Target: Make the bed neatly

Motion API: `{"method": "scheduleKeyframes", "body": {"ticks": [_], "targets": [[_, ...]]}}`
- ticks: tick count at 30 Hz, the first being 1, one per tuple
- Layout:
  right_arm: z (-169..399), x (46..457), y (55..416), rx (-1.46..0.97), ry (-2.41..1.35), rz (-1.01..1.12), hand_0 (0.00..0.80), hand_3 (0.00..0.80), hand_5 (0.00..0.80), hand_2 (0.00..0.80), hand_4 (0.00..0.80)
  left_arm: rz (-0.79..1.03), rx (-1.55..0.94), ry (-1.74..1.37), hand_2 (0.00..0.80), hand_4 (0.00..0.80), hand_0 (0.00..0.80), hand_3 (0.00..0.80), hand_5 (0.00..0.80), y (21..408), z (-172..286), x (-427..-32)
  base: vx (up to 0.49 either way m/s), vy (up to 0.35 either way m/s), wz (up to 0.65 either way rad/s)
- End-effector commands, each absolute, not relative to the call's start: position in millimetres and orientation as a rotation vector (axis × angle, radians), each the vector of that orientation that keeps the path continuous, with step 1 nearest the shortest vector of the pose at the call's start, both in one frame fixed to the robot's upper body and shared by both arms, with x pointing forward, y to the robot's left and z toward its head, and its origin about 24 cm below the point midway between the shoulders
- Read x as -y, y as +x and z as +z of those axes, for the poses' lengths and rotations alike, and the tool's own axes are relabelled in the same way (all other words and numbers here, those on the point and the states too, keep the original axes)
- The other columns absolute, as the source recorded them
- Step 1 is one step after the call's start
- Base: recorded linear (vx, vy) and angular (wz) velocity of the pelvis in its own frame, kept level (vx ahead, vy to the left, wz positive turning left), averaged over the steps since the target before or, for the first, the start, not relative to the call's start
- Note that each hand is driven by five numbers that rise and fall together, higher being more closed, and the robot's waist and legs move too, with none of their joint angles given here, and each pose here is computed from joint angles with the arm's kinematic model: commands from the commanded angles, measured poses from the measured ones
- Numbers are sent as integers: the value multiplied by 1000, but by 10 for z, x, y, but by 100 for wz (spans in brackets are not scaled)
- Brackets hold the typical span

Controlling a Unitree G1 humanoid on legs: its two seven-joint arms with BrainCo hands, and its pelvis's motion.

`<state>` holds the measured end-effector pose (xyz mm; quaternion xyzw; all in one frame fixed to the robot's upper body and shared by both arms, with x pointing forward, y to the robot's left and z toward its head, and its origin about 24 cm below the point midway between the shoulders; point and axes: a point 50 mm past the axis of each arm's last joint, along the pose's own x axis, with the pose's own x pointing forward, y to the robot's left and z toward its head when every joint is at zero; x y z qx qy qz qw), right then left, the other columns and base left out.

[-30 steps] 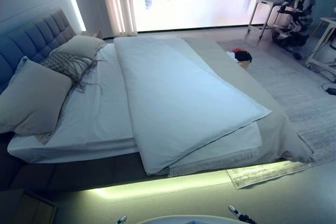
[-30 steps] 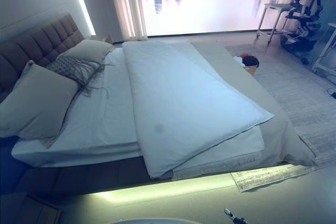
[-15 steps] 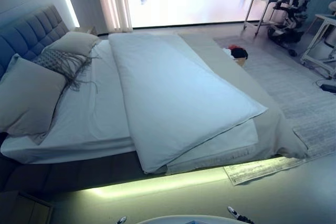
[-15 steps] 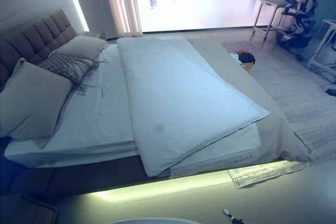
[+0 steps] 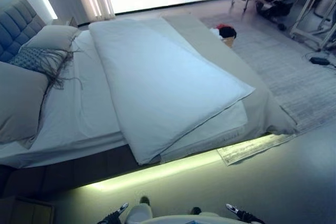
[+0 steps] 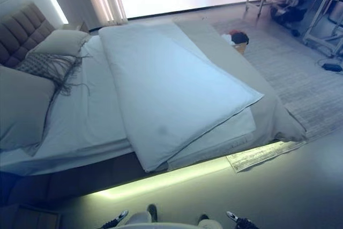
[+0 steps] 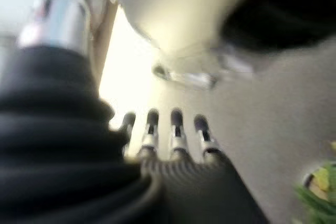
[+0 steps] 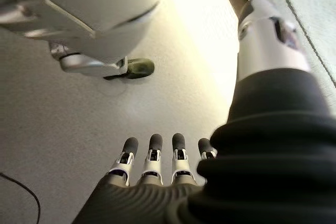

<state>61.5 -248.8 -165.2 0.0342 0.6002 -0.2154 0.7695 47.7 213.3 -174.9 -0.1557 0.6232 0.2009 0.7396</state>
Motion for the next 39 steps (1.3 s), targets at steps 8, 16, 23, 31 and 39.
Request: {"method": "scheduleKeyframes", "body": {"ticks": [8,16,23,31,39], "targets": [[-1678,2293,732,-1255,113,-369,0,0,0,0,0,437,-1317,-278,0,0,0,0,0,596,-1706,-2279,230,106,2],[-1675,2216,829,-1229,118,-321,0,0,0,0,0,415,-1312,-288,0,0,0,0,0,658,-1713,-2206,104,87,0],[-1693,2203,768,-1272,108,-346,0,0,0,0,0,412,-1346,-287,0,0,0,0,0,607,-1722,-2196,107,170,-2],[-1677,2255,794,-1255,124,-366,0,0,0,0,0,387,-1305,-236,0,0,0,0,0,791,-1674,-2286,81,142,23],[-1614,2158,1149,-1165,161,-337,0,0,0,0,0,371,-1218,-232,0,0,0,0,0,1079,-1611,-2284,22,-132,26]]}}
